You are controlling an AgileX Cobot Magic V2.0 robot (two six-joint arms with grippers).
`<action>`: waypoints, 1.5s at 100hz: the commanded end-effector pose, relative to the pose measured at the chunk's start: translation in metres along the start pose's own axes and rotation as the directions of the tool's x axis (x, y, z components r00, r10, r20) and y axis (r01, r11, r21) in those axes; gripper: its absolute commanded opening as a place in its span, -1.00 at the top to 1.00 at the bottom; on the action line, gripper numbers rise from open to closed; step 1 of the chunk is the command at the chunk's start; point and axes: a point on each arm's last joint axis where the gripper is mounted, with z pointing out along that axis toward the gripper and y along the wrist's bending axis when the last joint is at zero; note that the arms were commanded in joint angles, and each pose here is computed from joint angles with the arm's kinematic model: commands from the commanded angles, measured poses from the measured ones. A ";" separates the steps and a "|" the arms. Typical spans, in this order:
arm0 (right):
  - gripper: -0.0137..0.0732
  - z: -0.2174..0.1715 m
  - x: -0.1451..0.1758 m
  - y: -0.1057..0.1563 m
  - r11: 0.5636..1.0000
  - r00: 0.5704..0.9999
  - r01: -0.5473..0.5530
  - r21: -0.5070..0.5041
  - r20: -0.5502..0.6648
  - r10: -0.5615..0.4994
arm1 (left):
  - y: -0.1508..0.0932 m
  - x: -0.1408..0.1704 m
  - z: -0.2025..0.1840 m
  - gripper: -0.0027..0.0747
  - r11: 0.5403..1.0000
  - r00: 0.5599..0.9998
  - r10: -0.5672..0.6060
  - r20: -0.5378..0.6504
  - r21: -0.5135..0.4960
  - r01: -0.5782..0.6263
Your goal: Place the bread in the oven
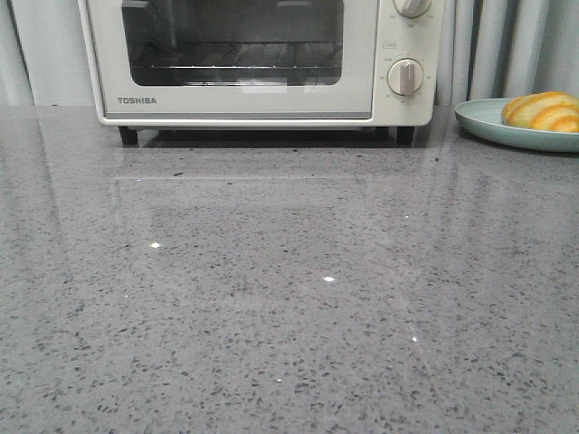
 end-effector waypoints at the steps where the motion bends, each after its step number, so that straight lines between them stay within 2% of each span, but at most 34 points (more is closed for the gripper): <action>1: 0.84 0.001 -0.006 0.003 1.000 0.990 0.000 -0.027 0.142 0.003 | -0.001 -0.008 -0.001 0.99 0.974 0.963 -0.226 0.148 0.042 0.222; 5: 0.84 -0.001 -0.014 0.004 0.996 0.971 -0.071 -0.062 0.226 0.083 | -0.002 -0.010 -0.001 0.99 0.916 0.903 -0.402 0.153 0.093 0.391; 8: 0.84 -0.002 -0.018 0.005 0.989 0.953 -0.120 -0.086 0.269 0.139 | -0.002 -0.011 -0.002 0.99 0.873 0.859 -0.487 0.157 0.118 0.473; 10: 0.84 -0.004 -0.024 0.005 0.976 0.923 -0.184 -0.117 0.321 0.212 | -0.003 -0.012 -0.002 0.99 0.844 0.830 -0.536 0.155 0.132 0.520; 14: 0.84 -0.007 -0.031 0.004 0.955 0.872 -0.253 -0.153 0.391 0.294 | -0.003 -0.013 -0.002 0.99 0.796 0.783 -0.604 0.146 0.154 0.585; 20: 0.84 -0.011 -0.040 0.001 0.935 0.804 -0.302 -0.187 0.477 0.356 | -0.003 -0.014 -0.002 0.99 0.743 0.730 -0.669 0.141 0.174 0.647; 28: 0.84 -0.016 -0.047 -0.003 0.880 0.705 -0.404 -0.250 0.527 0.474 | -0.004 -0.015 -0.003 0.99 0.631 0.621 -0.775 0.121 0.208 0.747; 33: 0.84 -0.015 -0.047 -0.003 0.876 0.701 -0.413 -0.250 0.526 0.481 | -0.003 -0.017 -0.003 0.99 0.551 0.540 -0.834 0.114 0.227 0.803; 35: 0.84 -0.015 -0.046 -0.003 0.875 0.707 -0.416 -0.248 0.516 0.483 | -0.002 -0.017 -0.003 0.99 0.530 0.518 -0.848 0.116 0.231 0.816; 40: 0.84 -0.013 -0.043 -0.002 0.873 0.728 -0.424 -0.242 0.482 0.487 | -0.002 -0.018 -0.003 0.99 0.446 0.435 -0.895 0.101 0.247 0.860; 45: 0.84 -0.011 -0.041 -0.001 0.860 0.741 -0.451 -0.240 0.436 0.511 | -0.003 -0.018 -0.003 0.99 0.392 0.386 -0.919 0.074 0.258 0.883; 48: 0.84 -0.010 -0.039 -0.001 0.849 0.743 -0.470 -0.241 0.412 0.528 | -0.004 -0.018 -0.003 0.99 0.380 0.378 -0.924 0.058 0.262 0.887; 56: 0.84 -0.010 -0.038 -0.001 0.824 0.729 -0.508 -0.248 0.386 0.566 | -0.008 -0.017 -0.003 0.99 0.379 0.389 -0.921 0.018 0.267 0.886; 67: 0.84 -0.012 -0.043 -0.001 0.820 0.721 -0.512 -0.257 0.389 0.573 | -0.009 -0.016 -0.003 0.99 0.379 0.391 -0.920 0.008 0.268 0.886; 78: 0.84 -0.018 -0.058 0.000 0.819 0.738 -0.509 -0.266 0.354 0.574 | -0.009 -0.017 -0.004 0.99 0.342 0.355 -0.935 0.000 0.274 0.899; 86: 0.84 -0.020 -0.071 0.001 0.839 0.780 -0.483 -0.251 0.313 0.542 | -0.009 -0.018 -0.004 0.99 0.317 0.332 -0.943 -0.006 0.279 0.906; 91: 0.84 -0.022 -0.080 0.002 0.864 0.820 -0.448 -0.229 0.279 0.500 | -0.009 -0.021 -0.005 0.99 0.317 0.332 -0.943 -0.001 0.288 0.903; 95: 0.84 -0.021 -0.085 0.002 0.883 0.849 -0.420 -0.208 0.253 0.463 | -0.009 -0.026 -0.007 0.99 0.344 0.357 -0.934 0.014 0.299 0.890; 102: 0.84 -0.020 -0.096 0.001 0.918 0.897 -0.359 -0.166 0.212 0.389 | -0.009 -0.041 -0.011 0.99 0.480 0.484 -0.872 0.072 0.313 0.819; 110: 0.84 -0.017 -0.108 0.000 0.943 0.924 -0.306 -0.134 0.199 0.328 | -0.010 -0.067 -0.015 0.99 0.675 0.666 -0.731 0.149 0.297 0.675; 117: 0.84 -0.013 -0.117 -0.001 0.952 0.930 -0.281 -0.123 0.208 0.302 | -0.011 -0.095 -0.015 0.99 0.806 0.791 -0.582 0.189 0.262 0.530; 122: 0.84 -0.009 -0.122 -0.001 0.954 0.930 -0.273 -0.124 0.220 0.294 | -0.013 -0.116 -0.010 0.99 0.869 0.859 -0.477 0.185 0.242 0.431; 131: 0.84 -0.002 -0.128 -0.001 0.956 0.924 -0.263 -0.131 0.251 0.289 | -0.015 -0.156 0.009 0.99 0.921 0.922 -0.356 0.150 0.226 0.318; 143: 0.84 0.006 -0.133 0.003 0.953 0.925 -0.255 -0.164 0.247 0.290 | -0.020 -0.201 0.039 0.99 0.937 0.948 -0.288 0.138 0.243 0.250; 150: 0.84 0.011 -0.134 0.006 0.957 0.939 -0.227 -0.180 0.222 0.264 | -0.028 -0.222 0.056 0.99 0.946 0.967 -0.212 0.141 0.278 0.166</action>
